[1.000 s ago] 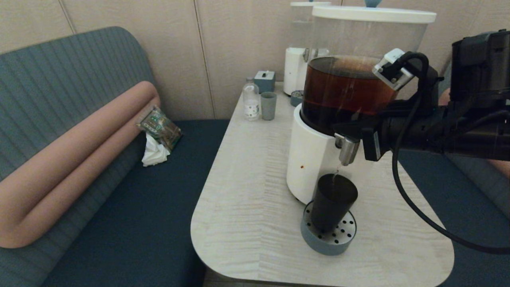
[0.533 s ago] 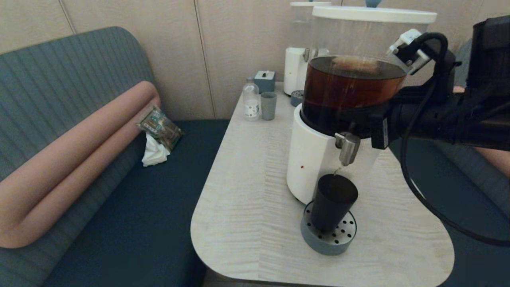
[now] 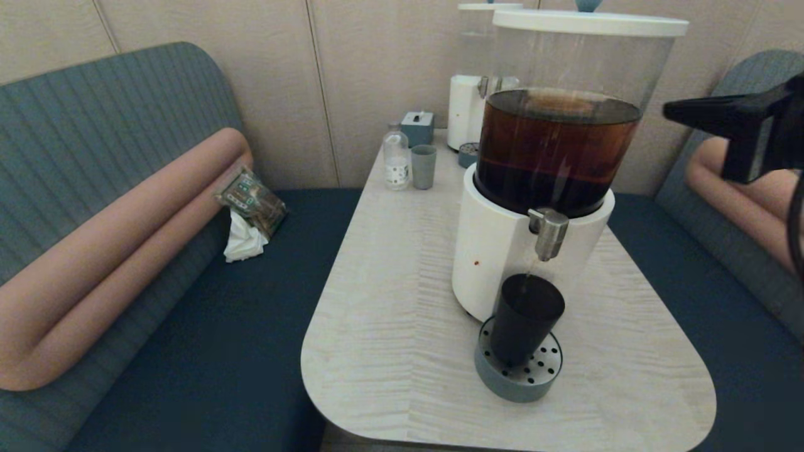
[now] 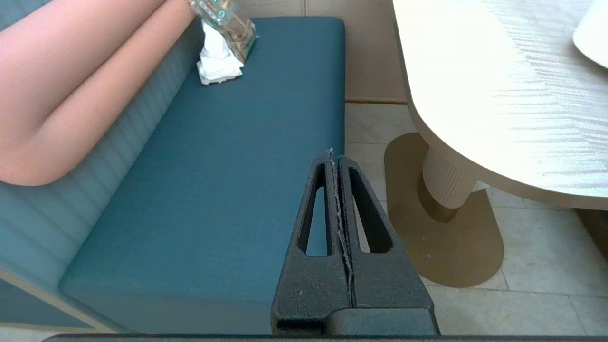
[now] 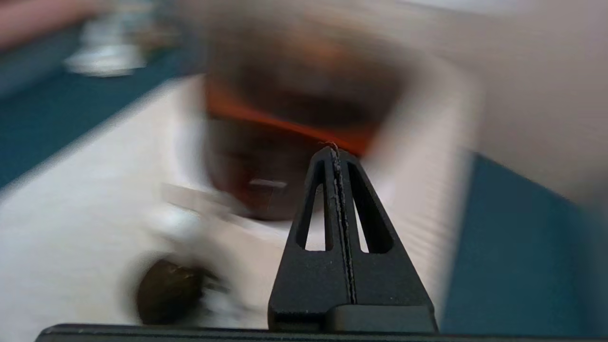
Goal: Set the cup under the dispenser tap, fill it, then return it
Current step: Turn off the faucet
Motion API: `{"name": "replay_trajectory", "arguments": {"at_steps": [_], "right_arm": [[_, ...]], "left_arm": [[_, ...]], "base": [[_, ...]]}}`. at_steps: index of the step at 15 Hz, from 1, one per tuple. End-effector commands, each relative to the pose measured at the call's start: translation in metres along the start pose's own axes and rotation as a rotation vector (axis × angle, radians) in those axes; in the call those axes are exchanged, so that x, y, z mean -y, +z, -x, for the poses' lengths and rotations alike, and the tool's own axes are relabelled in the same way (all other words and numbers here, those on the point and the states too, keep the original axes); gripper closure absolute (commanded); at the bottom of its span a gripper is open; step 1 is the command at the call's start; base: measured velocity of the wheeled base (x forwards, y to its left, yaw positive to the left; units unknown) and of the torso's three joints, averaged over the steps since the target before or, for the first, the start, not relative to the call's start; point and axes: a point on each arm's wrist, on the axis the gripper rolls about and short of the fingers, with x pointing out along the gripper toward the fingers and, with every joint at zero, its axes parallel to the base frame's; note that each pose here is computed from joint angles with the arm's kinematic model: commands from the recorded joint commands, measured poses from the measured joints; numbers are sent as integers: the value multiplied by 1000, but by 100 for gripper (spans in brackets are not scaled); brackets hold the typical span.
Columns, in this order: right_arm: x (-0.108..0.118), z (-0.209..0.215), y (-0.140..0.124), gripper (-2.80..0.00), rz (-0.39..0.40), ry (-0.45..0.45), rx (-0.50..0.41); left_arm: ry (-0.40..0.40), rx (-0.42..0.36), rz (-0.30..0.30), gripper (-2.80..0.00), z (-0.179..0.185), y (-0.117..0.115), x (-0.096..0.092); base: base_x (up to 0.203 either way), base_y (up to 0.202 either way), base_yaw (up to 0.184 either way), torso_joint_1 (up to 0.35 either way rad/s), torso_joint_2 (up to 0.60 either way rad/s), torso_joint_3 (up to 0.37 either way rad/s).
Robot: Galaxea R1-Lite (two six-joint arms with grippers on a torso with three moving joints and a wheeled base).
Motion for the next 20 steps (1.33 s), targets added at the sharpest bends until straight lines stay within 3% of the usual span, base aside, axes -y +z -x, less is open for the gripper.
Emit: {"name": "replay_trajectory", "arguments": {"at_steps": [1, 5, 10, 20], "right_arm": [[20, 53, 10, 0, 0, -130, 77], [37, 114, -3, 0, 15, -359, 59], [25, 167, -33, 0, 1, -506, 14], [-14, 244, -79, 0, -9, -597, 171]], "left_arm": [[2, -2, 0, 0, 0, 0, 0], [2, -2, 0, 0, 0, 0, 0], [2, -2, 0, 0, 0, 0, 0], [3, -2, 0, 0, 0, 0, 0]], "base": [[0, 0, 0, 0, 0, 0], [0, 0, 0, 0, 0, 0], [0, 0, 0, 0, 0, 0], [0, 0, 0, 0, 0, 0]]}}
